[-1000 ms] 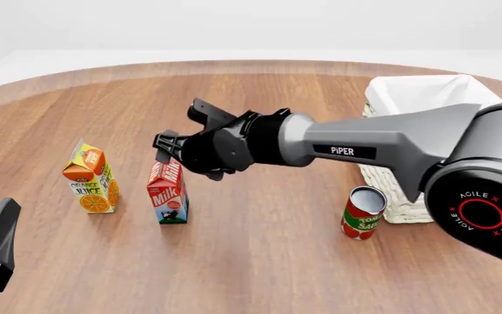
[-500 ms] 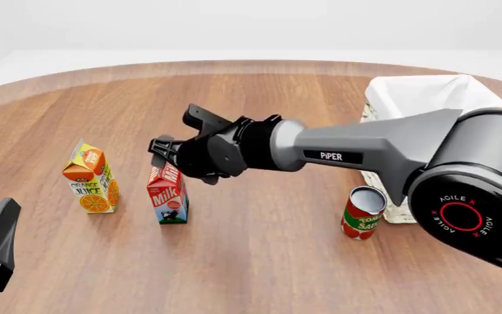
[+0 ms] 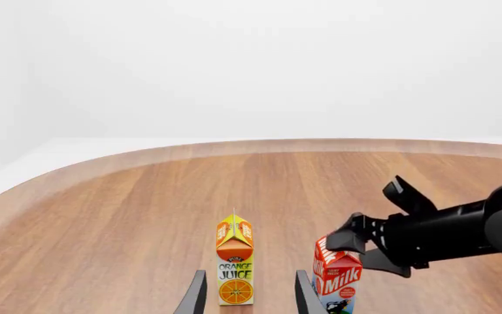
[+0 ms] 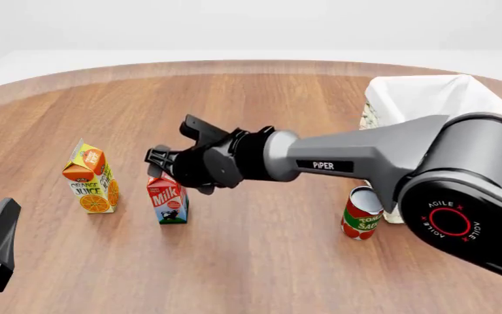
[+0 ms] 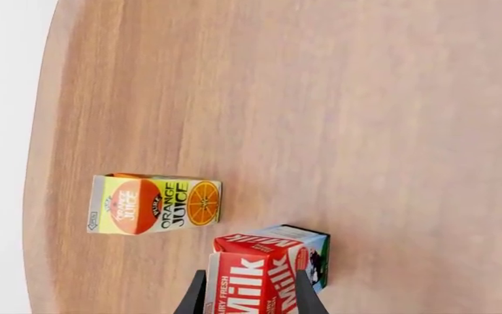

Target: Pick the milk and place it in the basket.

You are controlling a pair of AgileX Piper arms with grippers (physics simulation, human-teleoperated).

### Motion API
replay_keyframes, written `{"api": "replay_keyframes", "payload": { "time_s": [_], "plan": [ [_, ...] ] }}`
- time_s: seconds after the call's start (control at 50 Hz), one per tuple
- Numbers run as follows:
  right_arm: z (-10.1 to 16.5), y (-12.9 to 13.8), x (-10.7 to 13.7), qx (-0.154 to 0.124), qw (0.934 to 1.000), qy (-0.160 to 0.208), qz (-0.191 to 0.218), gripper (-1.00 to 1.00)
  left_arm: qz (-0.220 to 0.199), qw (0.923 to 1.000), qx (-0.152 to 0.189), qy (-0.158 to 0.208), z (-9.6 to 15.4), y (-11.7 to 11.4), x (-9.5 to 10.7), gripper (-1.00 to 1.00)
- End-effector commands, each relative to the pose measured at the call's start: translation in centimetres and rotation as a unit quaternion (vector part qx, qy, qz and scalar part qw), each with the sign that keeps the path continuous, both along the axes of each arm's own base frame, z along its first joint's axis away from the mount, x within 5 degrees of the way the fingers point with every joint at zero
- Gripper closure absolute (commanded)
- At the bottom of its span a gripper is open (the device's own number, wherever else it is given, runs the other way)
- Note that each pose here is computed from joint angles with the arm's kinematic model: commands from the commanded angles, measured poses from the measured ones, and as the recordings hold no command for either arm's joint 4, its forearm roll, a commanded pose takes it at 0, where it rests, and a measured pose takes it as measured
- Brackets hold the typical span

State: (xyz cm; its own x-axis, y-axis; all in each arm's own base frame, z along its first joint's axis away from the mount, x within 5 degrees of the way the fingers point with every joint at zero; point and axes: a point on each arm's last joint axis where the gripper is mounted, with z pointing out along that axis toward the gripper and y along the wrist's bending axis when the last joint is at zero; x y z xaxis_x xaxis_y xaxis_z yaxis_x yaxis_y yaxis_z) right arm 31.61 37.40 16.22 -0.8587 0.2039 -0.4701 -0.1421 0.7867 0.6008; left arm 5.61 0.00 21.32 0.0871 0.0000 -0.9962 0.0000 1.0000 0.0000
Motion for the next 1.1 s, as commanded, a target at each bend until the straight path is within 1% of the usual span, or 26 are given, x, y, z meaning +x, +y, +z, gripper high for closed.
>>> {"api": "replay_keyframes", "payload": {
  "time_s": [0.02, 0.2, 0.3, 0.32, 0.4, 0.56, 0.86, 1.1],
  "plan": [
    [-0.6, 0.2, -0.3, 0.002, 1.0000, 0.003, 0.000, -1.00, 0.000, 1.0000, 0.000, 0.000, 0.0, 0.0, 0.0, -1.00],
    [-1.0, 0.2, -0.3, 0.003, 1.0000, 0.004, -0.001, -1.00, 0.000, 1.0000, 0.000, 0.000, 0.0, 0.0, 0.0, -1.00],
    [-0.8, 0.7, -0.7, 0.002, 0.9999, -0.001, 0.010, -1.00, 0.000, 1.0000, 0.000, 0.000, 0.0, 0.0, 0.0, -1.00],
    [-0.7, 0.6, -0.5, -0.002, 0.9999, -0.002, 0.010, 1.00, 0.000, 1.0000, 0.000, 0.000, 0.0, 0.0, 0.0, -1.00],
    [0.5, 1.0, -0.5, -0.004, 0.9995, -0.020, 0.025, 1.00, 0.000, 1.0000, 0.000, 0.000, 0.0, 0.0, 0.0, -1.00],
    [1.3, 1.0, -0.1, -0.014, 0.9988, -0.031, 0.035, 1.00, 0.000, 1.0000, 0.000, 0.000, 0.0, 0.0, 0.0, -1.00],
    [2.3, 1.2, -0.2, -0.010, 0.9983, -0.042, 0.041, 1.00, 0.000, 1.0000, 0.000, 0.000, 0.0, 0.0, 0.0, -1.00],
    [4.2, 0.3, 0.3, -0.003, 0.9975, -0.060, 0.037, 1.00, 0.000, 1.0000, 0.000, 0.000, 0.0, 0.0, 0.0, -1.00]
  ]
}}
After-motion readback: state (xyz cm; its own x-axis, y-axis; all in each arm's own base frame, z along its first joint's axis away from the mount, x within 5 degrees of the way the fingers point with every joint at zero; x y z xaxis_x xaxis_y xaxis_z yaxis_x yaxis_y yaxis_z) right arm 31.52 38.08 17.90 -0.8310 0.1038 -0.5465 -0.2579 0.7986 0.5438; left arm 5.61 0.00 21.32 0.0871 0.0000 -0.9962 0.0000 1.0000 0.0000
